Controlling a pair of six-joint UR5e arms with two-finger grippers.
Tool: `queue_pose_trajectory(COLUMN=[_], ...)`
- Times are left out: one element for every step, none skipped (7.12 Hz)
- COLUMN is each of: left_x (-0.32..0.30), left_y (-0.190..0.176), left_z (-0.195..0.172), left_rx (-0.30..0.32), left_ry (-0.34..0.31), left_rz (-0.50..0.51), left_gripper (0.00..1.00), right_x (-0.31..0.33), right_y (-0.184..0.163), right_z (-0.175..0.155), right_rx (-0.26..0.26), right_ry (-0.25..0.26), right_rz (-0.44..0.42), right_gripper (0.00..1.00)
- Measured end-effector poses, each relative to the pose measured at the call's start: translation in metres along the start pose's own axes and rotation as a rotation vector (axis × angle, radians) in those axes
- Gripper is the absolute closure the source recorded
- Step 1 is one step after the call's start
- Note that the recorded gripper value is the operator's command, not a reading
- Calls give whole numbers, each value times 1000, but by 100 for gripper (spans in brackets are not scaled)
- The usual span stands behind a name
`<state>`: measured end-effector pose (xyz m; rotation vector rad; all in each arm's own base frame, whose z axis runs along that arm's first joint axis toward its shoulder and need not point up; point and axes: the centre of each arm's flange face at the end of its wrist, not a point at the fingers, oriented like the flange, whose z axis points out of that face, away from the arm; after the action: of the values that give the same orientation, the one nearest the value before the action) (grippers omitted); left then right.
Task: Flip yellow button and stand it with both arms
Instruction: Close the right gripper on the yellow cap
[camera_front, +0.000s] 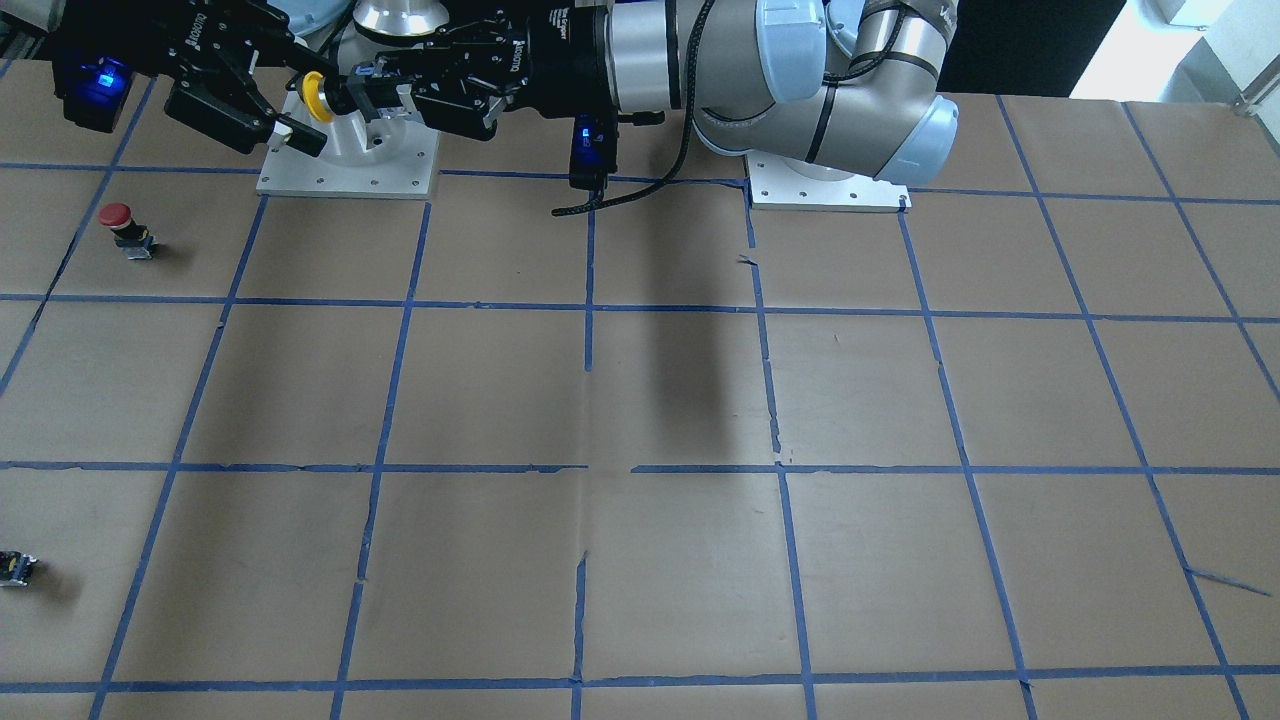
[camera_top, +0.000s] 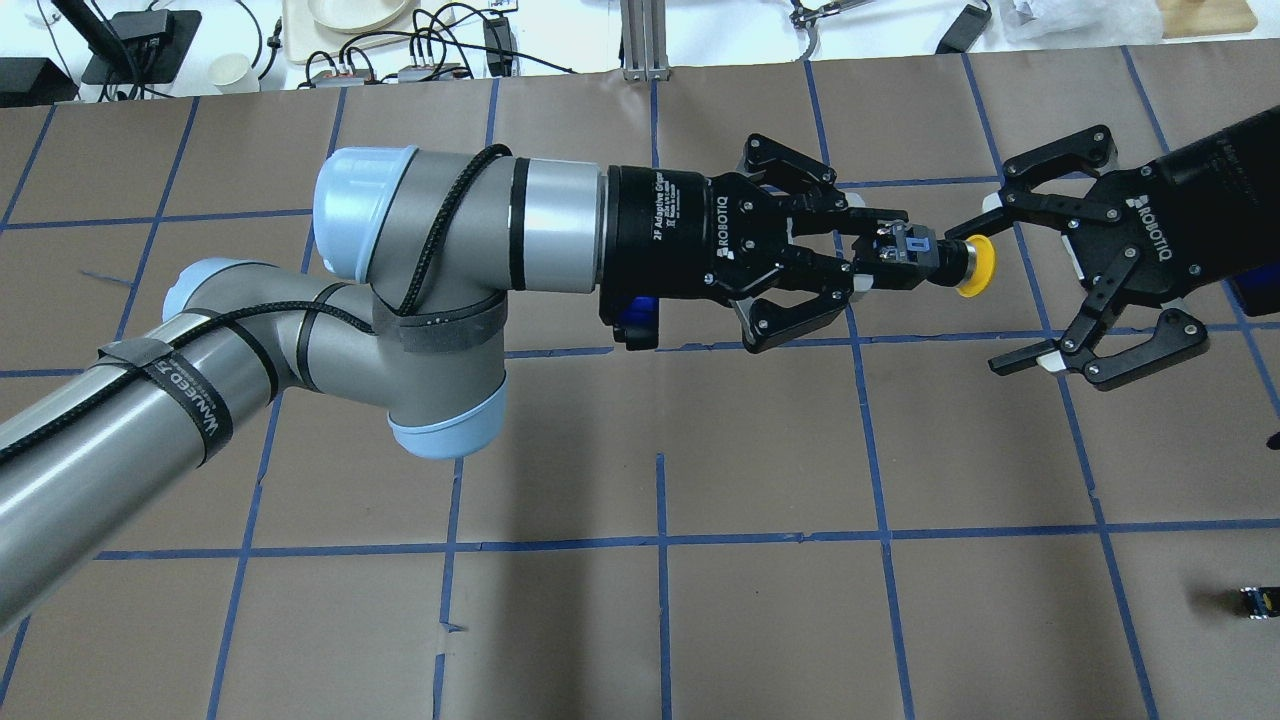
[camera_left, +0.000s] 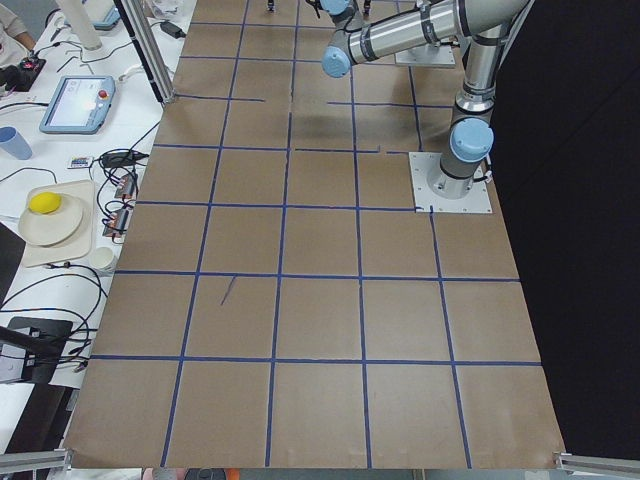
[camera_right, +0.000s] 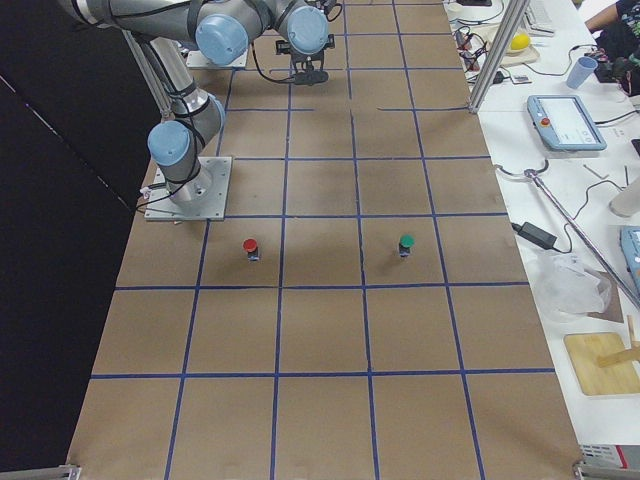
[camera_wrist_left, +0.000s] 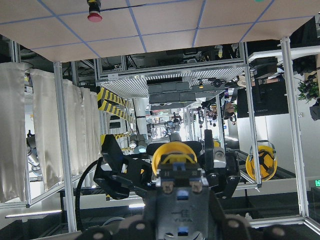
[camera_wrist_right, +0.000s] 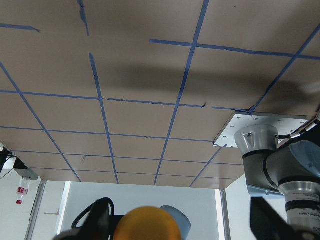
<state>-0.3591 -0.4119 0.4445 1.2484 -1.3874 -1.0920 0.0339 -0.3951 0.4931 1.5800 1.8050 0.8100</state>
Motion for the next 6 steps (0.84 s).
queue_pose_trajectory(left_x=[0, 0, -1, -3, -4, -4], left_y=[-1, -2, -1, 0, 0, 0], left_z=[0, 1, 1, 0, 0, 0], left_rx=[1, 1, 1, 0, 0, 0], left_ry=[0, -1, -1, -1, -1, -1], left_rz=[-2, -3, -2, -1, 0, 0], left_gripper=[94, 94, 94, 94, 94, 94], right_x=[1, 1, 1, 1, 1, 1], right_y=[3, 5, 5, 6, 6, 6], right_z=[0, 0, 0, 0, 0, 0], right_rx=[-4, -11, -15, -17, -18, -18], right_ry=[-6, -15, -18, -20, -21, -22], right_rz=[-3, -3, -2, -2, -3, -4], right_gripper=[0, 0, 1, 7, 31, 48])
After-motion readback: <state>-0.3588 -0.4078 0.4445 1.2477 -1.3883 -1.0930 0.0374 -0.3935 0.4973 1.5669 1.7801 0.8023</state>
